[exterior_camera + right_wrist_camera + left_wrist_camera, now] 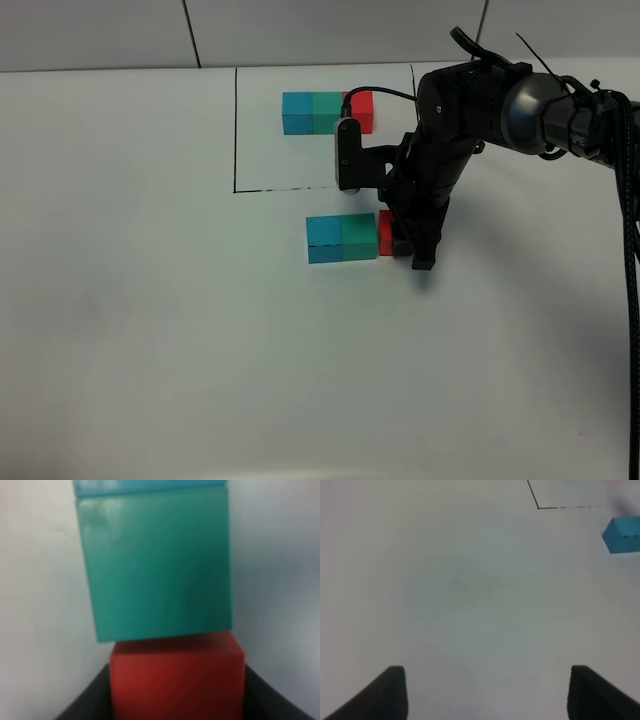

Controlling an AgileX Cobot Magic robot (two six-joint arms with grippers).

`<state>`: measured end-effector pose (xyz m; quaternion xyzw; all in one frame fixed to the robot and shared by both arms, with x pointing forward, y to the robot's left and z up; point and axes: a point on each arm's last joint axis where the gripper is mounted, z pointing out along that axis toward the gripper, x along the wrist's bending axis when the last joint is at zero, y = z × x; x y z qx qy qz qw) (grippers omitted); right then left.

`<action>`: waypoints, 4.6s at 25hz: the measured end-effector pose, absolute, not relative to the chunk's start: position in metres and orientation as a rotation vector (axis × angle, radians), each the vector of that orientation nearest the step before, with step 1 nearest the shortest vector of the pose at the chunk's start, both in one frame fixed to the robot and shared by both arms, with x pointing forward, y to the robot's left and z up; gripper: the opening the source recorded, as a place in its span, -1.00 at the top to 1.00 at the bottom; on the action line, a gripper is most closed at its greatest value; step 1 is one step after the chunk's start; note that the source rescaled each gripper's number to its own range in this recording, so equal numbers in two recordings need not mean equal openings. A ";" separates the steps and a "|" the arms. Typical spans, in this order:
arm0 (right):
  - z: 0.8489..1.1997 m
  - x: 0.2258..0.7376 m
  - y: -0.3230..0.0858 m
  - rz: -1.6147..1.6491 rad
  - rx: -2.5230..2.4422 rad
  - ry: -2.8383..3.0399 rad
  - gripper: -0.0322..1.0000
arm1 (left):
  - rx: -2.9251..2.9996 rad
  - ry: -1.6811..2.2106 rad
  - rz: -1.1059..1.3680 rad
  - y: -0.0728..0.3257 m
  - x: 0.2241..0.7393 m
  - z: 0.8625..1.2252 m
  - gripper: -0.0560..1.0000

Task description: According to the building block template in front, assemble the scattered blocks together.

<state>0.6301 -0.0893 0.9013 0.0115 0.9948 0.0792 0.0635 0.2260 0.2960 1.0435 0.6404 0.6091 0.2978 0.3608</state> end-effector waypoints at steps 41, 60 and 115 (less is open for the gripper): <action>0.898 0.628 -0.083 0.271 0.014 3.018 0.63 | 1.650 1.570 0.767 0.296 0.226 1.044 -0.27; 1.013 0.659 -0.204 0.580 1.196 2.536 -0.87 | 1.650 1.570 0.767 0.296 0.226 1.044 -0.26; 1.069 0.243 -0.298 0.887 1.541 1.685 -0.87 | 1.650 1.570 0.767 0.296 0.226 1.044 -0.25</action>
